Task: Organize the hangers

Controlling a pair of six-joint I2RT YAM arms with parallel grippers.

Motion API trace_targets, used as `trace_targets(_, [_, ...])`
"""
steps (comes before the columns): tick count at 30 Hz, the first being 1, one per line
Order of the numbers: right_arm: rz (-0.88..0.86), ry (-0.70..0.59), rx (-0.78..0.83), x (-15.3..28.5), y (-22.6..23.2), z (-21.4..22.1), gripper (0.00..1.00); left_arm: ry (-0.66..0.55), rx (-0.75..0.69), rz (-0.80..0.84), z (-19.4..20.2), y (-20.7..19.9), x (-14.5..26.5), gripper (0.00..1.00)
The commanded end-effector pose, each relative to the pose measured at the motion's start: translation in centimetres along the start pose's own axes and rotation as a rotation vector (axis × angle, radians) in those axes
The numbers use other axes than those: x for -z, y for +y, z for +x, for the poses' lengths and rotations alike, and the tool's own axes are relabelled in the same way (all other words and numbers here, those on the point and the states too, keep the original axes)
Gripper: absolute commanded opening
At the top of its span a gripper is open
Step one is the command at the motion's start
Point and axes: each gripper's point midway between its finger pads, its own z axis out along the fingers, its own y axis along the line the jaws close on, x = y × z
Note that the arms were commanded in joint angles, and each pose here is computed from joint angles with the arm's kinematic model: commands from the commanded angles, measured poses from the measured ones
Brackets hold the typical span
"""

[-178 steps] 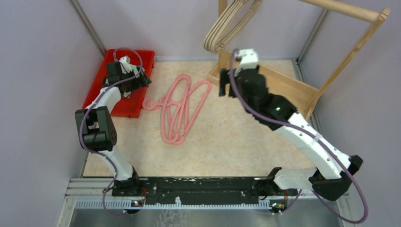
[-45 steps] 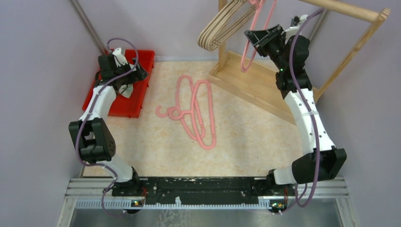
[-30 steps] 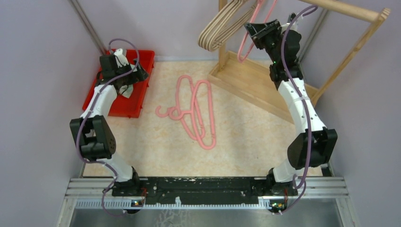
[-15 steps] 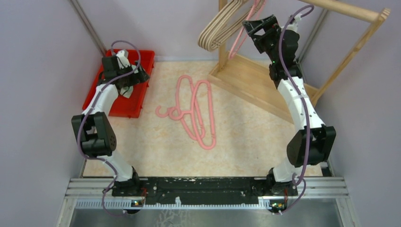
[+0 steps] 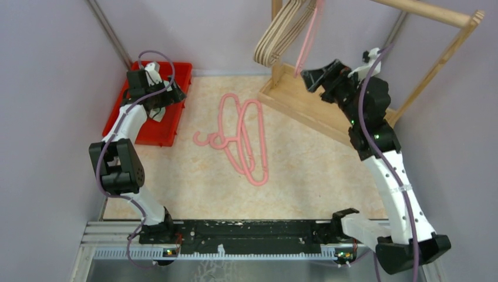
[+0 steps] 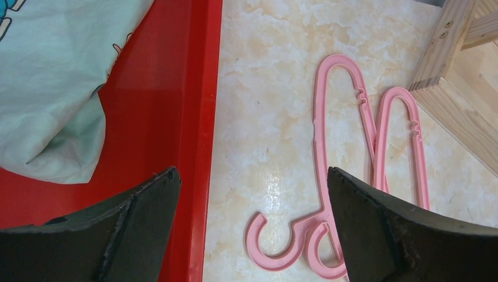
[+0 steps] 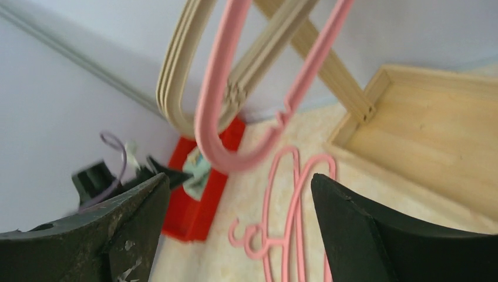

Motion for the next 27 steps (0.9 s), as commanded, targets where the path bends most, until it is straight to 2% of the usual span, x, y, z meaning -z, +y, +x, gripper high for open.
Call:
trace_targets(1, [0.087,0.207,0.188,4.2,-1.6,7.0,0.87,-0.002,-0.013,0.022,0.1,-0.5,-0.4,1.00])
trace_targets(8, [0.058,0.532,0.456,7.7,0.4,20.4,0.84,0.015,-0.016,0.035,0.9,-1.2,-0.2,1.00])
trace_targets(12, [0.013,0.682,0.556,7.2,1.0,27.6,0.83,0.028,-0.009,0.043,1.5,-1.6,-0.3,1.00])
trace_targets(19, [0.017,0.801,0.624,2.7,-0.1,36.4,0.75,0.023,-0.017,0.044,1.6,-1.7,0.1,1.00])
trace_targets(27, [0.076,0.869,0.684,-1.7,-1.9,42.3,0.70,0.002,0.019,0.106,1.1,-3.0,0.2,1.00])
